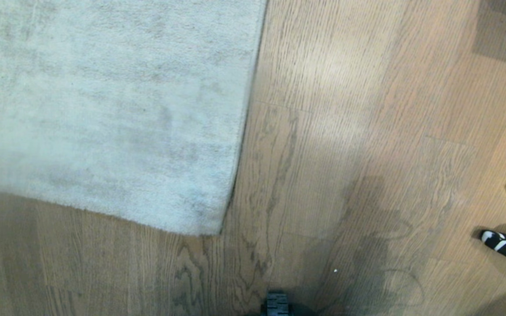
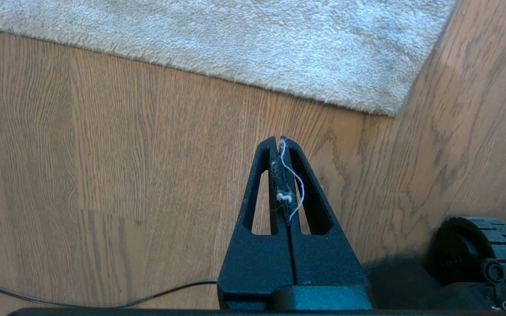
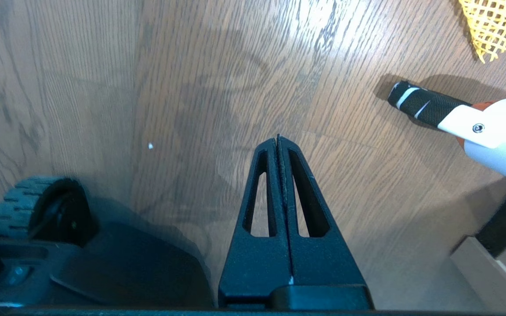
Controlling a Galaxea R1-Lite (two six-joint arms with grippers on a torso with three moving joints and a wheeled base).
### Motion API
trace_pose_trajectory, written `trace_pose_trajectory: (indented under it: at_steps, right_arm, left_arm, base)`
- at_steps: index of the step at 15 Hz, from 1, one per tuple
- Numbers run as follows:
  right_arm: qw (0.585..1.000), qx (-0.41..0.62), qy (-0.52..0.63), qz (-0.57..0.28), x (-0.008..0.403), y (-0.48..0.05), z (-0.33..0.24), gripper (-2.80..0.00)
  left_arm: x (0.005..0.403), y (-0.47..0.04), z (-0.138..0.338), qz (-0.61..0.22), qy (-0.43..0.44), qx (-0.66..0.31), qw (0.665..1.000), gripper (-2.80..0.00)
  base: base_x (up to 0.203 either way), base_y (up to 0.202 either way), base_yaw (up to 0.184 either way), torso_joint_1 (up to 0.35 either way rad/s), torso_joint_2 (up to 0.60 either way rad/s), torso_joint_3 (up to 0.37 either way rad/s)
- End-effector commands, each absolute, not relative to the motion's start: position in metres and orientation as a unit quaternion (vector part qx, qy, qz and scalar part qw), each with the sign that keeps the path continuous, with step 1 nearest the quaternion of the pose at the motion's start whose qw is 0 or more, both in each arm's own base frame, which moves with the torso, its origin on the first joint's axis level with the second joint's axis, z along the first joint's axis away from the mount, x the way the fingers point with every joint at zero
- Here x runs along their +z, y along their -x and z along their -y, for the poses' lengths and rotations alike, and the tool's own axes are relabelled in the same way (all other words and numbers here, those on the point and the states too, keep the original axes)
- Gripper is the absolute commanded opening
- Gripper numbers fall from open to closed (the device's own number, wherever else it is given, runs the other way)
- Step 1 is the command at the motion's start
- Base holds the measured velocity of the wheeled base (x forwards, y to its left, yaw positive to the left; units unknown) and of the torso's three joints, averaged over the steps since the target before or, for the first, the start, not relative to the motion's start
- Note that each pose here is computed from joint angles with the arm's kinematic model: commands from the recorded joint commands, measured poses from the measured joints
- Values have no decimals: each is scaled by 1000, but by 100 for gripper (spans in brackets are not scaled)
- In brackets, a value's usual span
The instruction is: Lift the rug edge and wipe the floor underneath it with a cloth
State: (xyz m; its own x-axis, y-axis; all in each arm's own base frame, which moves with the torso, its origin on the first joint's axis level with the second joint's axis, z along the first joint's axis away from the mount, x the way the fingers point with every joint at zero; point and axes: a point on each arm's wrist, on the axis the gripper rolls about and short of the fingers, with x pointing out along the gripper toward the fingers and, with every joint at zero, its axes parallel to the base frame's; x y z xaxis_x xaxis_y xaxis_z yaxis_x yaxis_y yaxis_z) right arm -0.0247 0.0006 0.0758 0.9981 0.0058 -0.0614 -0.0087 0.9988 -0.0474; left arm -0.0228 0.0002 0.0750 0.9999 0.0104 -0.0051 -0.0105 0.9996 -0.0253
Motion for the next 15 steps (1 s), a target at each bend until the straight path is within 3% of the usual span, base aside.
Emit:
trace_pose_trajectory:
  at_steps: [1,15]
  right_arm:
    - [999,3,19,-27,75,25,-1,-280]
    - [1000,3,20,-23,75,25,-1,-280]
  left_arm:
    - [75,23,0,-2,13,5,1000,-280]
    - [75,23,0,-2,13,5,1000,-280]
  base:
    - [0,0,0,0,0,0]
    - [0,0,0,0,0,0]
